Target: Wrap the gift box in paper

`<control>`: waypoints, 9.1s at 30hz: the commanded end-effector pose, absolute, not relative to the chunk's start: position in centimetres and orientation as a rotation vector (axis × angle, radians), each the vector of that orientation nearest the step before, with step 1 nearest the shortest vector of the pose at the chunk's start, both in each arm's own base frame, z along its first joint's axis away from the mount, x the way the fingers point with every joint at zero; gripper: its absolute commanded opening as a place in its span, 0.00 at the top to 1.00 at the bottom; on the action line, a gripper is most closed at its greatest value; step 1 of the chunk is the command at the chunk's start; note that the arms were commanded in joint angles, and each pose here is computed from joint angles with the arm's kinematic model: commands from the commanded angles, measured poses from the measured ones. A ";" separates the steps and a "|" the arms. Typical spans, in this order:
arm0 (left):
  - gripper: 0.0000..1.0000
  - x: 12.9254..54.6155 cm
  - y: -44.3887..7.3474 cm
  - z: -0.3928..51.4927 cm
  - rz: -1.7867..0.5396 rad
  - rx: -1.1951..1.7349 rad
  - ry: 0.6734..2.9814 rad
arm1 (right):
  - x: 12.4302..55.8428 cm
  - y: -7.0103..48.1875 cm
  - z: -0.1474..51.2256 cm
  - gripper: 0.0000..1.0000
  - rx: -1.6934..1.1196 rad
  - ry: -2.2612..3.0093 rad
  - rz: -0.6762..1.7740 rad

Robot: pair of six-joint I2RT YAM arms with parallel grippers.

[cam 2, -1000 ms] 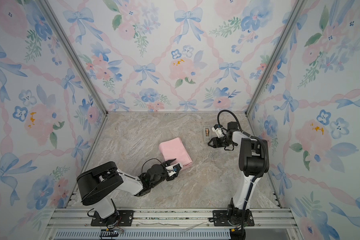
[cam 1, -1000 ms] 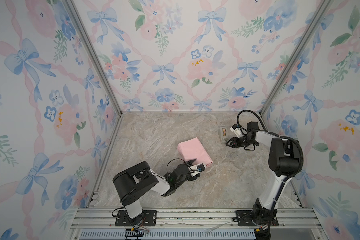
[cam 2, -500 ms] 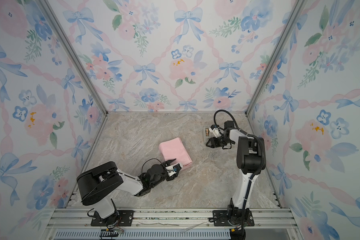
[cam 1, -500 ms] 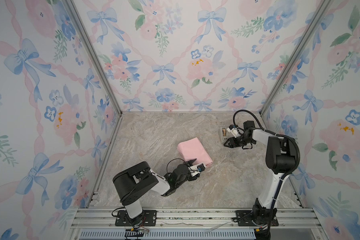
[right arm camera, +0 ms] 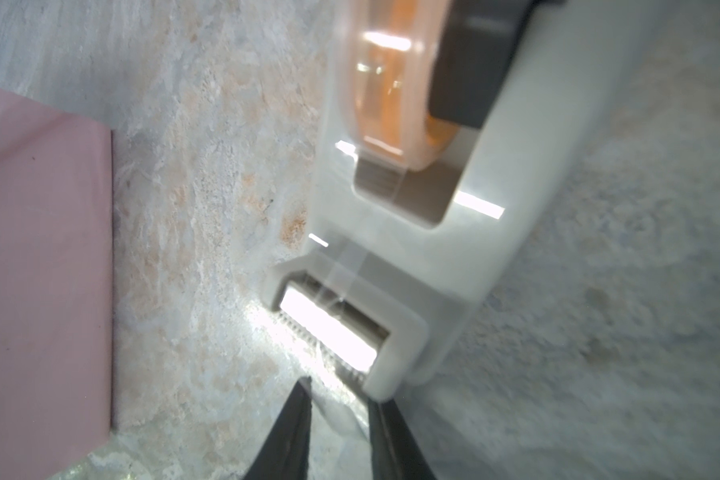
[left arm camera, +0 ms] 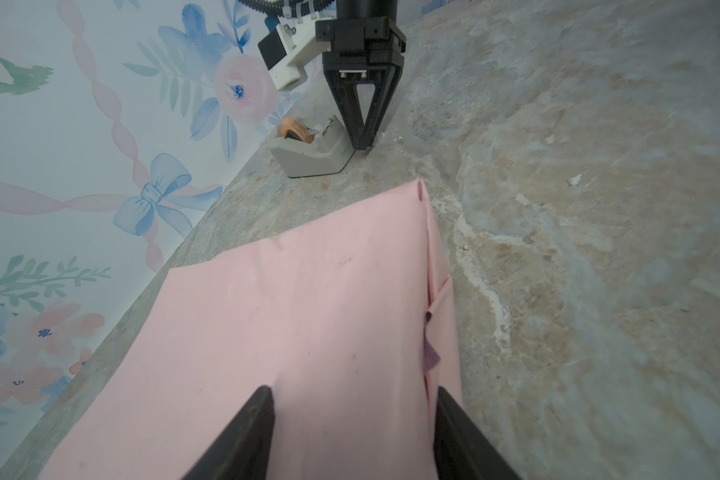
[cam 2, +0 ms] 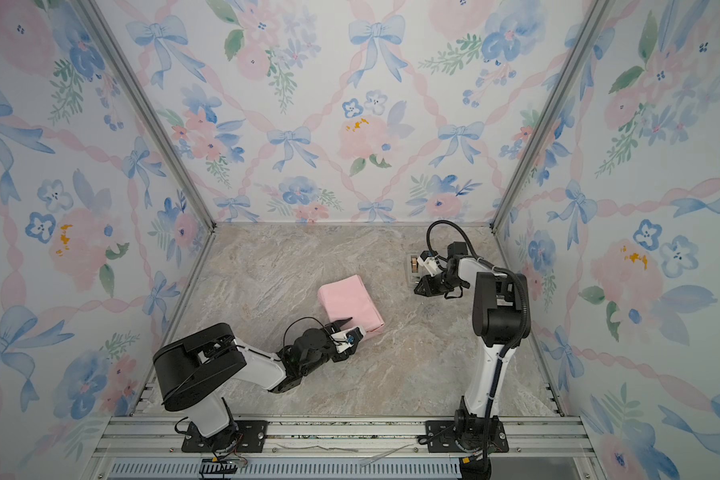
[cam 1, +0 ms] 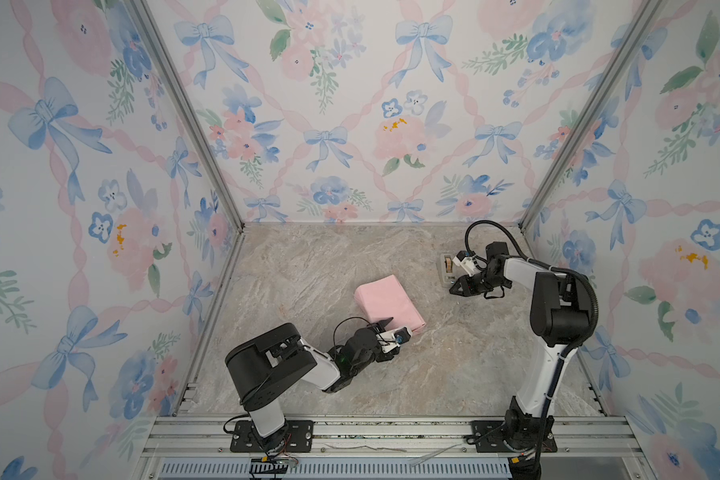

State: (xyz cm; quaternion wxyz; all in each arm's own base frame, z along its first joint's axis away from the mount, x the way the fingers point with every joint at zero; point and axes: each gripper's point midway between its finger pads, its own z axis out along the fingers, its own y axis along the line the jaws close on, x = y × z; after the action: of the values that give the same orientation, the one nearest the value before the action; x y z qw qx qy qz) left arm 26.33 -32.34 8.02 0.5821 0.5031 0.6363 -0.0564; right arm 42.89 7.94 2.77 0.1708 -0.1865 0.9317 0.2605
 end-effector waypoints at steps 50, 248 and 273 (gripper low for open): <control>0.40 26.4 -32.2 6.9 -0.111 1.238 1.522 | 42.8 5.7 6.6 1.00 -0.317 2.638 0.685; 0.44 25.6 -32.7 7.2 -0.232 1.227 1.531 | 26.3 26.4 8.8 0.92 -0.745 2.103 0.827; 0.49 26.4 -32.5 7.1 -0.210 1.187 1.564 | 26.4 26.3 10.4 0.79 -0.728 2.053 0.825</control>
State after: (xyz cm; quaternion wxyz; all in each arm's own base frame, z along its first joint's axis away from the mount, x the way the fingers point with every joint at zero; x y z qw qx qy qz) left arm 26.38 -33.12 8.50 0.5729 0.5029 0.6404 -0.0939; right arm 26.16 26.26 9.38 0.3774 -0.2850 0.8157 0.3333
